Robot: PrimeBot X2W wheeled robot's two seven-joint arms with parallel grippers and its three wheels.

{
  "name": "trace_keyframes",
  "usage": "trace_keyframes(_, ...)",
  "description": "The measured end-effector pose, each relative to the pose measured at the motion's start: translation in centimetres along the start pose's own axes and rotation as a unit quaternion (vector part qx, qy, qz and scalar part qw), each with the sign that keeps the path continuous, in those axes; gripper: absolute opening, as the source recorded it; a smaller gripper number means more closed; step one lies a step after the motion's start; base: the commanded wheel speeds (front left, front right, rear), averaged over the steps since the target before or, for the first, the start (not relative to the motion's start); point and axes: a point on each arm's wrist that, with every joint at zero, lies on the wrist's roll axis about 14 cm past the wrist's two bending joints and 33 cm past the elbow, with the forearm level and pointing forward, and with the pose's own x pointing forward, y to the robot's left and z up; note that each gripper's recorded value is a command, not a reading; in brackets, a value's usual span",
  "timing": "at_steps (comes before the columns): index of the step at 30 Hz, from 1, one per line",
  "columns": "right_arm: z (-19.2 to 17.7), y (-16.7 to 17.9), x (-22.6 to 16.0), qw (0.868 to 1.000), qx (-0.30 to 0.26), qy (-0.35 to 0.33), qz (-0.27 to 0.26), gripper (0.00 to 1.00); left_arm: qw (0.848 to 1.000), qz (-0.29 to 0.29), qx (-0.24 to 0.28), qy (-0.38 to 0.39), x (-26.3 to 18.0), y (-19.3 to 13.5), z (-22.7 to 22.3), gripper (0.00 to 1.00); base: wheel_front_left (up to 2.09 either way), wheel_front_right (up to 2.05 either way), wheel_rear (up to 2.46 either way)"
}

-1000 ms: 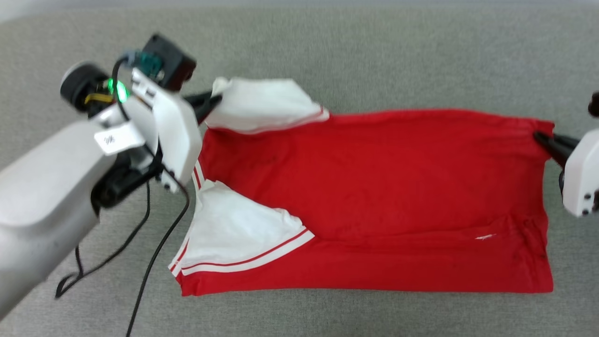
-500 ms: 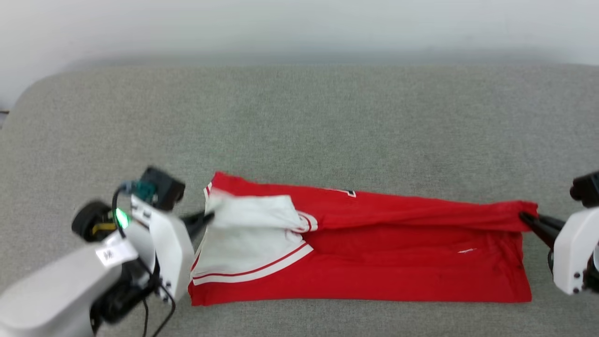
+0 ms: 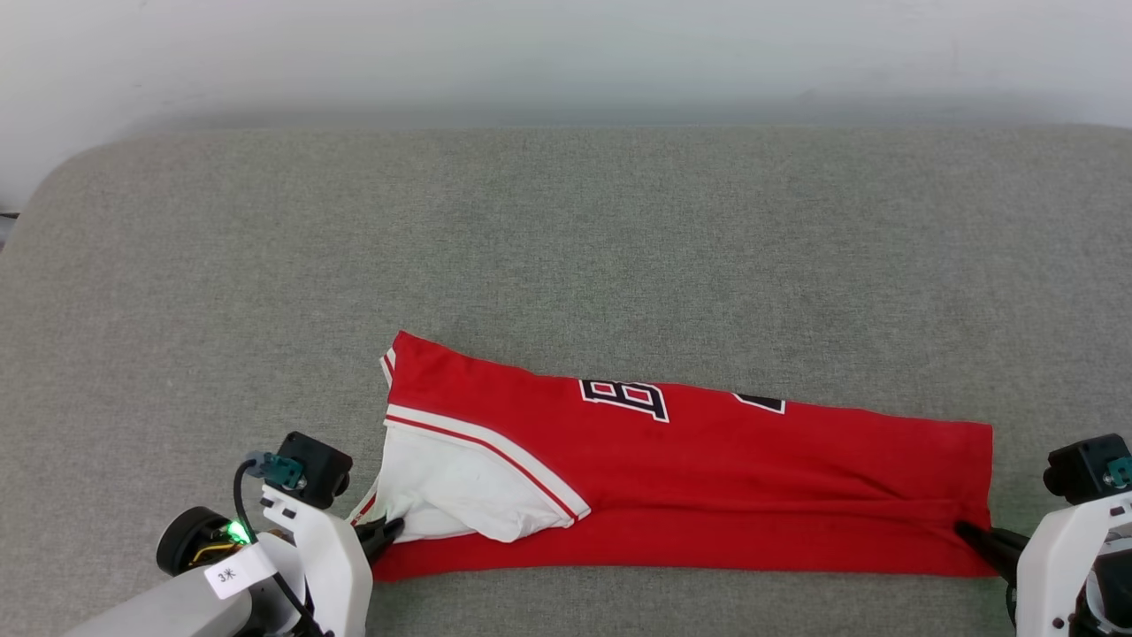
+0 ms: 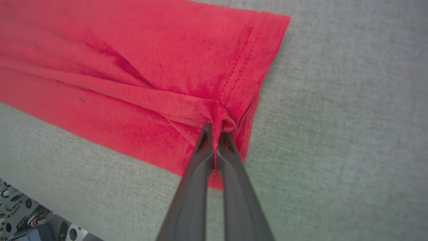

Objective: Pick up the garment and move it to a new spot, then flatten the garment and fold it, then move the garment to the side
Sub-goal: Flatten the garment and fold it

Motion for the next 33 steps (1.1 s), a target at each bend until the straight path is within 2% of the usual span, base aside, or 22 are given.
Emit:
trace_keyframes(2, -0.4, 0.1, 0.3, 1.0, 0.007, -0.001, -0.001, 0.0, 1.0, 0.0, -0.004, 0.003, 0.4, 0.0, -0.4, 0.0, 0.0, 0.0, 0.0)
trace_keyframes(3, -0.4, 0.2, 0.4, 1.0, 0.01, -0.002, 0.0, 0.39, 1.0, 0.005, -0.004, -0.001, 0.4, 0.2, -0.3, 0.0, 0.0, 0.0, 0.0)
trace_keyframes(4, -0.4, 0.3, 0.4, 1.0, 0.013, -0.005, 0.001, 1.0, 1.0, 0.011, -0.004, -0.009, 0.4, 0.5, -0.1, 0.16, 0.0, 0.0, 0.0)
trace_keyframes(5, -0.1, 0.3, 0.3, 1.0, 0.016, -0.015, 0.0, 1.0, 1.0, 0.017, -0.005, -0.019, 0.4, 0.7, 0.3, 0.84, 0.0, 0.0, 0.0)
trace_keyframes(6, 0.4, 0.2, 0.2, 0.999, 0.018, -0.028, -0.001, 1.0, 0.999, 0.023, -0.007, -0.035, 0.3, 0.9, 0.9, 1.0, 0.0, 0.0, 0.0)
trace_keyframes(11, 3.2, -0.1, -1.2, 0.995, 0.016, -0.094, -0.005, 1.0, 0.99, 0.054, -0.007, -0.13, -0.9, 1.3, 3.8, 1.0, 0.0, 0.0, 0.0)
trace_keyframes(15, 5.8, -0.6, -3.2, 0.989, 0.013, -0.144, -0.007, 1.0, 0.973, 0.093, -0.004, -0.213, -2.7, 1.9, 6.1, 1.0, 0.0, 0.0, 0.0)
trace_keyframes(20, 8.3, -1.9, -5.4, 0.984, -0.004, -0.176, -0.023, 1.0, 0.951, 0.145, -0.002, -0.274, -4.7, 2.7, 7.9, 1.0, 0.0, 0.0, 0.0)
trace_keyframes(25, 7.8, -3.0, -5.5, 0.991, 0.004, -0.13, -0.033, 1.0, 0.92, 0.19, 0.013, -0.342, -6.7, 2.9, 10.6, 1.0, 0.0, 0.0, 0.0)
trace_keyframes(33, 4.7, -3.7, -3.3, 0.999, 0.046, -0.013, -0.026, 1.0, 0.888, 0.252, 0.026, -0.384, -8.0, 3.5, 10.5, 1.0, 0.0, 0.0, 0.0)
